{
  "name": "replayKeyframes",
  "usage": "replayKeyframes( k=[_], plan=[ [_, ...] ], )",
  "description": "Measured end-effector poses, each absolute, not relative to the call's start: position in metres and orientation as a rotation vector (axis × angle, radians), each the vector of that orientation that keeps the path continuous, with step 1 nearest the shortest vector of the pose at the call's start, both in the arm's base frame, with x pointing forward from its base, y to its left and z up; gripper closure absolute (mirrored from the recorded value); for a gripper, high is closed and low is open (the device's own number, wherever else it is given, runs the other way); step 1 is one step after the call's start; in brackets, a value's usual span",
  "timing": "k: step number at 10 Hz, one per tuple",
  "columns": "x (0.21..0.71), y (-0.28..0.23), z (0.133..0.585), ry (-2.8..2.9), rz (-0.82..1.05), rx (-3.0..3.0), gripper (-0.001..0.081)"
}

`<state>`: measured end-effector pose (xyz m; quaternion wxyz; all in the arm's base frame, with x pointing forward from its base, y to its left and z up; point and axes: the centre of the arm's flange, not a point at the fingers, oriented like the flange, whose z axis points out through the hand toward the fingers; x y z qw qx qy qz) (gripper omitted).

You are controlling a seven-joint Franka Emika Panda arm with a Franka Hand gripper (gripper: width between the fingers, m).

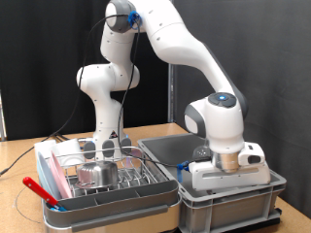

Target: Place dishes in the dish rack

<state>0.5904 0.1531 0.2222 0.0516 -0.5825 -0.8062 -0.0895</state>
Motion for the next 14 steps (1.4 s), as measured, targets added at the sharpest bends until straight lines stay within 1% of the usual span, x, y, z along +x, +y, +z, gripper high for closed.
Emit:
replayKeyframes(
  k=[2, 10, 11, 12, 13, 14],
  plan=[
    [0.593, 0.154, 0.225, -2.456, -0.219, -1.755, 0.0000],
    [0.590, 0.153, 0.227, -2.407, -0.111, -1.731, 0.0000],
    [0.581, 0.148, 0.211, -2.385, -0.038, -1.732, 0.0000],
    [0.576, 0.144, 0.190, -2.364, -0.020, -1.778, 0.0000],
    [0.569, 0.144, 0.173, -2.323, -0.040, -1.854, 0.0000],
    [0.568, 0.146, 0.172, -2.302, -0.080, -1.900, 0.0000]
  ],
)
